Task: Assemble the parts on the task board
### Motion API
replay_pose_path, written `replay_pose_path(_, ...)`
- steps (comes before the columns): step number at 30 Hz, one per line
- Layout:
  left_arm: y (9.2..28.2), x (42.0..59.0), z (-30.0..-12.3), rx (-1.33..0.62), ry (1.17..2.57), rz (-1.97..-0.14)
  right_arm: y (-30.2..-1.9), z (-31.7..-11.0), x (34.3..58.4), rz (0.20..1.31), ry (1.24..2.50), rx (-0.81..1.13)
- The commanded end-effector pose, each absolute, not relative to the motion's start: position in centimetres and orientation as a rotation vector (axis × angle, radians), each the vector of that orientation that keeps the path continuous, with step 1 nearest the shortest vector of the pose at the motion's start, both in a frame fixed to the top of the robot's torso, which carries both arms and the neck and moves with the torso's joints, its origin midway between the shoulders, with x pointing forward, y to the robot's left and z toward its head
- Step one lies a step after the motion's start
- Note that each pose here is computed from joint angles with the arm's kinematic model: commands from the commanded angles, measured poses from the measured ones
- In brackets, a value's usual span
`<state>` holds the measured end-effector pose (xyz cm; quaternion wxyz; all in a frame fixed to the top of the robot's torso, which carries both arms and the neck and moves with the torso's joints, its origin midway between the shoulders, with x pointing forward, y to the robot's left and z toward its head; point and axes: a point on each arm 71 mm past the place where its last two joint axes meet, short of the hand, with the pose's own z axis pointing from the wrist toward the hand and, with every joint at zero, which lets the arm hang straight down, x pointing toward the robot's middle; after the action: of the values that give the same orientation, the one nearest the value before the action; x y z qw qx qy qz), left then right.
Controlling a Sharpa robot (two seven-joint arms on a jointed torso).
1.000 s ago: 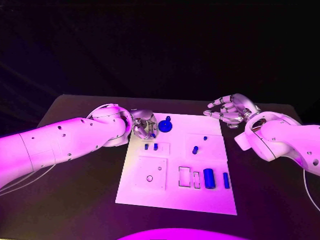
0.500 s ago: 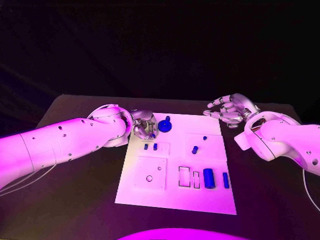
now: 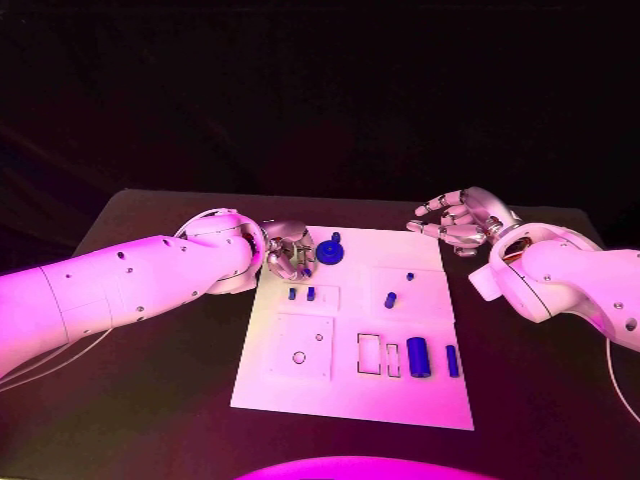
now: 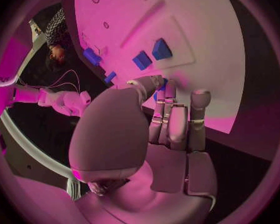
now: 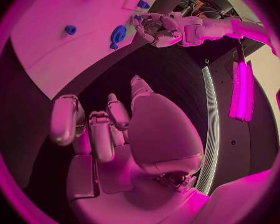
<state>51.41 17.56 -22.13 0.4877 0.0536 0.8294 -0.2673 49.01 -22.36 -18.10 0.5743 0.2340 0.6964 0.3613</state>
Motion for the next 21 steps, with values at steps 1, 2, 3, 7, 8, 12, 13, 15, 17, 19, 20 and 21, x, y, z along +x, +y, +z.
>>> replay_pose_path(1,17.50,51.14,-22.69,0.151,2.055,-0.652,-22.23,-18.05,48.95,0.857,1.629,0.533)
replay_pose_path(2,17.51,51.15,-22.69,0.151,2.055,-0.652,-22.23,-18.05,48.95,0.857,1.629,0.533)
replay_pose_path(3,17.52,51.16,-22.70,0.151,2.055,-0.651,-22.23,-18.05,48.95,0.857,1.629,0.533)
replay_pose_path(7,17.55,51.17,-22.70,0.147,2.056,-0.653,-22.24,-18.06,48.96,0.857,1.629,0.533)
replay_pose_path(8,17.56,51.18,-22.70,0.146,2.056,-0.653,-22.24,-18.06,48.97,0.857,1.629,0.533)
replay_pose_path(12,17.61,51.19,-22.69,0.141,2.054,-0.654,-22.25,-18.06,48.97,0.856,1.629,0.534)
replay_pose_path(13,17.62,51.20,-22.68,0.139,2.053,-0.654,-22.26,-18.07,48.97,0.856,1.629,0.534)
replay_pose_path(15,17.64,51.21,-22.67,0.136,2.051,-0.654,-22.26,-18.07,48.97,0.856,1.629,0.534)
replay_pose_path(17,17.65,51.22,-22.66,0.134,2.049,-0.653,-22.26,-18.07,48.97,0.856,1.629,0.534)
replay_pose_path(19,17.70,51.22,-22.66,0.132,2.049,-0.651,-22.26,-18.07,48.97,0.855,1.629,0.534)
replay_pose_path(20,17.73,51.23,-22.66,0.131,2.050,-0.649,-22.27,-18.07,48.98,0.855,1.629,0.534)
replay_pose_path(21,17.75,51.23,-22.66,0.130,2.050,-0.648,-22.29,-18.08,48.98,0.854,1.629,0.534)
